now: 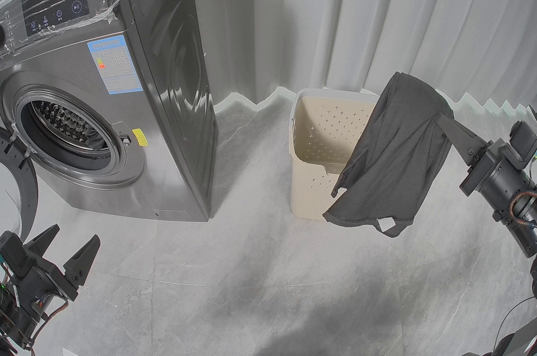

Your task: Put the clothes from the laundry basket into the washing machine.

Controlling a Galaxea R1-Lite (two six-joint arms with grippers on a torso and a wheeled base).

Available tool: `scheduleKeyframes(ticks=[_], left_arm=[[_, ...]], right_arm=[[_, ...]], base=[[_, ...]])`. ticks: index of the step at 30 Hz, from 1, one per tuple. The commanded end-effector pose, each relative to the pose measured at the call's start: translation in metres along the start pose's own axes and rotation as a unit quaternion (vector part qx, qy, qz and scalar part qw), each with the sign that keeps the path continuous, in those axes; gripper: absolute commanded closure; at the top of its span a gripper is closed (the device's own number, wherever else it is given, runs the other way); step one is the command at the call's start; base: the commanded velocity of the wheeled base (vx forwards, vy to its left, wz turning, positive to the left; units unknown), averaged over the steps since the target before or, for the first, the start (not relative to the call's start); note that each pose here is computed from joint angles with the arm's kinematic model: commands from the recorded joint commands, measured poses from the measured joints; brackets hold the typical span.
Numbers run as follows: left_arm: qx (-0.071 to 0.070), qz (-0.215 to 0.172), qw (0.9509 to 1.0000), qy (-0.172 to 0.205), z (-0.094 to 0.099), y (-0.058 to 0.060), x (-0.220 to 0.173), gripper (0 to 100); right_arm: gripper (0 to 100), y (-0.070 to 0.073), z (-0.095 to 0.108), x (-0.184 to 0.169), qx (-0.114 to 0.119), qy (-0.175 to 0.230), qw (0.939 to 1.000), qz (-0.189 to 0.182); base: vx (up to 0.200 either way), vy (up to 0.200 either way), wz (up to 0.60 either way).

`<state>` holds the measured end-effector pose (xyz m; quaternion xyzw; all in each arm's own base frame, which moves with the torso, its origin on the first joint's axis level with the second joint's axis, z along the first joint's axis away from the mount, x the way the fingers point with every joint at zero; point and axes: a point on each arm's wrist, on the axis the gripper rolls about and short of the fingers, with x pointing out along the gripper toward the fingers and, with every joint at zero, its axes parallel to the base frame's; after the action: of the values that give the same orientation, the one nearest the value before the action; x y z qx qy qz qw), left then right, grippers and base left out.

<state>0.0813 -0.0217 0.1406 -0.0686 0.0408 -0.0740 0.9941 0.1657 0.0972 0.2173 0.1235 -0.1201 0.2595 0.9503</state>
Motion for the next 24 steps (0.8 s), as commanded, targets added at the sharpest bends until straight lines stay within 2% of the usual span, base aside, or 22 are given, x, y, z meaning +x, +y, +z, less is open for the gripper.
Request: scheduleKeyframes(ticks=[1, 6, 12, 18, 24], left_arm=[[0.000, 0.001, 1.0000, 0.002, -0.0022, 0.0007, -0.0013, 0], [0.001, 0.002, 1.0000, 0.008, -0.0046, 0.0011, -0.0016, 0], [0.002, 0.001, 1.0000, 0.006, -0.0034, 0.0007, -0.0009, 0], [0.003, 0.002, 1.0000, 0.007, -0.0026, 0.0005, 0.0004, 0], [0.002, 0.003, 1.0000, 0.005, -0.0021, 0.0006, 0.0003, 0]], right_arm=[[100, 0.0000, -0.0006, -0.0007, 0.000, 0.001, 1.0000, 0.000], [100, 0.0000, -0.0002, -0.0010, 0.000, 0.000, 1.0000, 0.000], [100, 0.0000, -0.0002, -0.0014, 0.000, 0.000, 1.0000, 0.000], [100, 0.0001, 0.0003, -0.0021, 0.001, 0.000, 1.0000, 0.000], [100, 0.0000, -0.0002, -0.0005, 0.001, 0.000, 1.0000, 0.000]], base=[[0.000, 0.000, 0.00], [0.000, 0.000, 0.00], [-0.200, 0.000, 0.00], [0.000, 0.000, 0.00], [0.000, 0.200, 0.00]])
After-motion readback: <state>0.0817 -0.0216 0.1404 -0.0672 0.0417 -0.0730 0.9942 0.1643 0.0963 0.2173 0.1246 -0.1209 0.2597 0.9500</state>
